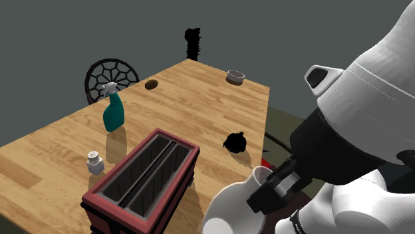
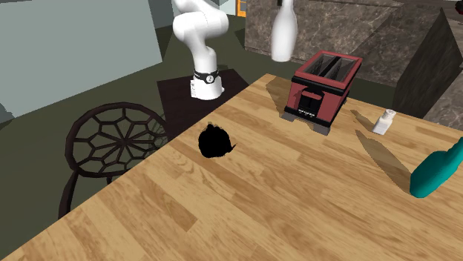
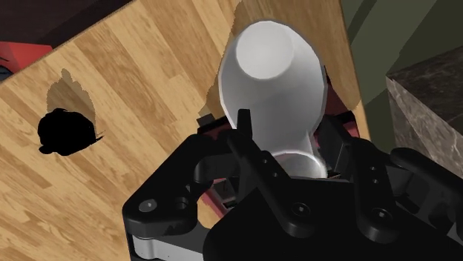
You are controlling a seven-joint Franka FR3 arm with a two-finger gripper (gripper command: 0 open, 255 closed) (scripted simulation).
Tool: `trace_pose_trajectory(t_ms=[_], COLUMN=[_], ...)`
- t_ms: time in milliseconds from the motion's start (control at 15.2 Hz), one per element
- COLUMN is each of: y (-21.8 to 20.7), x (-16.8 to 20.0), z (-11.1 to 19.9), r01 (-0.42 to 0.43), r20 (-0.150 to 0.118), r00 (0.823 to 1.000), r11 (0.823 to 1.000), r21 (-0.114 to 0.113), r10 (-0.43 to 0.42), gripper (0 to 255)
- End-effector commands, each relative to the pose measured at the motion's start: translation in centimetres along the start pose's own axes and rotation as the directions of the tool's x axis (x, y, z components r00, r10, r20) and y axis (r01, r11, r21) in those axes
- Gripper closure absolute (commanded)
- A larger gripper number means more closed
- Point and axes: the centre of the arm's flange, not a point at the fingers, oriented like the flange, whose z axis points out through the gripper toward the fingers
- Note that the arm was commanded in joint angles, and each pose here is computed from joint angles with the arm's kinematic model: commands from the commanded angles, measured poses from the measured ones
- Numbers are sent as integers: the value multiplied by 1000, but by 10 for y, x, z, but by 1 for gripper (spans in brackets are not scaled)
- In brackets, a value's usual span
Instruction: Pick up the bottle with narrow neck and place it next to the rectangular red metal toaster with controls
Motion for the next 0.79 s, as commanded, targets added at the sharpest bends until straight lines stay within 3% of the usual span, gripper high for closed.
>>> trace_pose_trajectory(t_ms=[0, 726], y=[0, 1], x=[-2, -10], z=[10, 68], r01=[0, 0], r20=[-1, -1], r00=[1000, 1000], r11=[1000, 1000], r21=[1, 1], r10=[0, 0], gripper=[255, 255])
